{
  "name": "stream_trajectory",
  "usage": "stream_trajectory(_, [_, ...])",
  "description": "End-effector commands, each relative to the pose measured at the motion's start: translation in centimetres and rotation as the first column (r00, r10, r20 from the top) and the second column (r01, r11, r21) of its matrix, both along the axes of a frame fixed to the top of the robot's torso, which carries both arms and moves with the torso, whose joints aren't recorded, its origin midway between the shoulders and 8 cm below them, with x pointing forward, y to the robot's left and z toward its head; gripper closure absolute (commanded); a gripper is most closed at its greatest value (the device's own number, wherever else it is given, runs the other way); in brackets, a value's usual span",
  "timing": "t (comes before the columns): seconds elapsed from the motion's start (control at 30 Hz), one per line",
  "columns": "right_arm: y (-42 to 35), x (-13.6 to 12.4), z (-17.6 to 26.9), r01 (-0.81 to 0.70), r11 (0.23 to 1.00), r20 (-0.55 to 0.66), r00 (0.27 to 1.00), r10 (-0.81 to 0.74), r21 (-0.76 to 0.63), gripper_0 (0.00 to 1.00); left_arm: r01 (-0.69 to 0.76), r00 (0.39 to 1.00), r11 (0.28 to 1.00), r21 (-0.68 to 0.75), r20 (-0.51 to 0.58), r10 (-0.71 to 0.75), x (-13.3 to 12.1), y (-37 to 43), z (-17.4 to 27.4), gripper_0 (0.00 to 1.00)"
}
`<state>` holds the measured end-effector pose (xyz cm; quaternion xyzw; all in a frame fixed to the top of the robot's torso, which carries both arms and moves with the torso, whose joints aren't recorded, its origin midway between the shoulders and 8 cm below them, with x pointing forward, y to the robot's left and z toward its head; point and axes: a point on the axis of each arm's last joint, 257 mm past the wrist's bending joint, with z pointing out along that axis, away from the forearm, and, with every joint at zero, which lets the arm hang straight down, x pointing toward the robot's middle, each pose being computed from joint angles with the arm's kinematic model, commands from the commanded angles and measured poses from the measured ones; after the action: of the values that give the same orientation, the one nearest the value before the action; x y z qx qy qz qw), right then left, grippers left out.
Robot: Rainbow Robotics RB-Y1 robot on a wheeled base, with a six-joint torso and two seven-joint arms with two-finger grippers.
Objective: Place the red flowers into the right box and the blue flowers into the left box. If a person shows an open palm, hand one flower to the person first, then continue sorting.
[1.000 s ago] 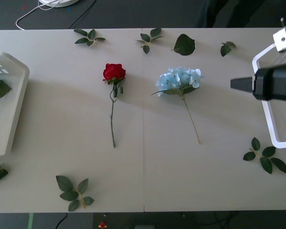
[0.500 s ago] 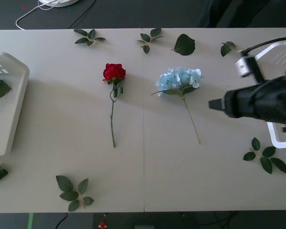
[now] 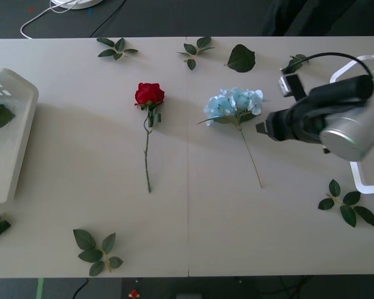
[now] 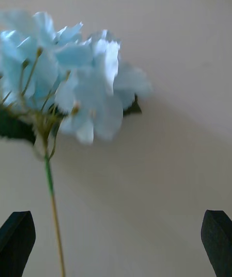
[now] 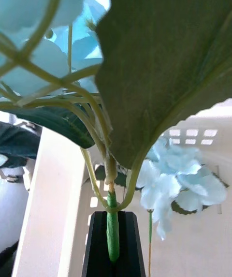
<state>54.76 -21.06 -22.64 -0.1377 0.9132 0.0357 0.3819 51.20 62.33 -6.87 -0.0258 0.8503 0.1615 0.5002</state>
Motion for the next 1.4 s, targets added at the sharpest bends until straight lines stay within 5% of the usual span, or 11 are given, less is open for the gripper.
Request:
stream_trajectory(0.03, [3.6,3.1,0.5,-0.014,0.999,0.044,0.999,0.013,0.029,0.00,-0.026,1.000,0.999,0.041,-0.010,0.026,-1.1,2.9,-1.0,1.00])
stream_trajectory(0.4, [5.7,4.2,-2.6,-0.050,0.999,0.036,0.998,0.049,0.022,0.00,-0.044,0.998,0.999,0.031,-0.052,0.045,-0.6,3.8,-9.5,1.00])
stream_trajectory(0.73, [6.9,3.8,-4.1,-0.050,0.998,0.033,0.998,0.050,0.026,0.00,-0.027,0.997,0.999,0.023,-0.074,0.029,-0.2,2.9,-11.5,1.00])
stream_trajectory(0.77, [7.0,4.0,-4.1,-0.044,0.999,0.033,0.999,0.043,0.026,0.00,-0.026,0.997,0.999,0.023,-0.074,0.027,-0.2,2.9,-11.5,0.96])
stream_trajectory(0.87, [7.1,4.3,-4.4,-0.038,0.999,0.028,0.999,0.038,0.022,0.00,-0.019,0.997,0.999,0.029,-0.069,0.021,-0.1,2.8,-11.3,0.21])
stream_trajectory(1.0, [7.3,5.0,-4.6,-0.032,0.999,0.032,0.999,0.031,0.019,0.00,0.008,0.998,0.998,0.066,-0.060,-0.005,0.3,2.7,-10.6,0.00])
stream_trajectory(1.07, [7.3,5.4,-4.6,-0.027,0.999,0.037,0.999,0.027,0.020,0.00,0.020,0.998,0.997,0.076,-0.059,-0.016,0.4,2.6,-10.5,0.00])
stream_trajectory(1.1, [7.4,5.5,-4.7,-0.028,0.999,0.038,0.999,0.027,0.023,0.13,0.025,0.998,0.996,0.083,-0.061,-0.020,0.4,2.6,-10.5,0.00])
stream_trajectory(1.13, [7.4,5.6,-4.7,-0.027,0.999,0.040,0.999,0.026,0.024,0.58,0.029,0.998,0.996,0.084,-0.060,-0.024,0.4,2.6,-10.4,0.00])
stream_trajectory(1.2, [7.5,5.7,-4.7,-0.026,0.999,0.040,0.999,0.025,0.026,1.00,0.031,0.998,0.996,0.083,-0.060,-0.026,0.4,2.5,-10.5,0.00])
stream_trajectory(1.4, [7.6,5.8,-4.6,-0.030,0.999,0.045,0.999,0.029,0.028,1.00,0.031,0.998,0.997,0.070,-0.058,-0.027,0.0,2.8,-10.0,0.00])
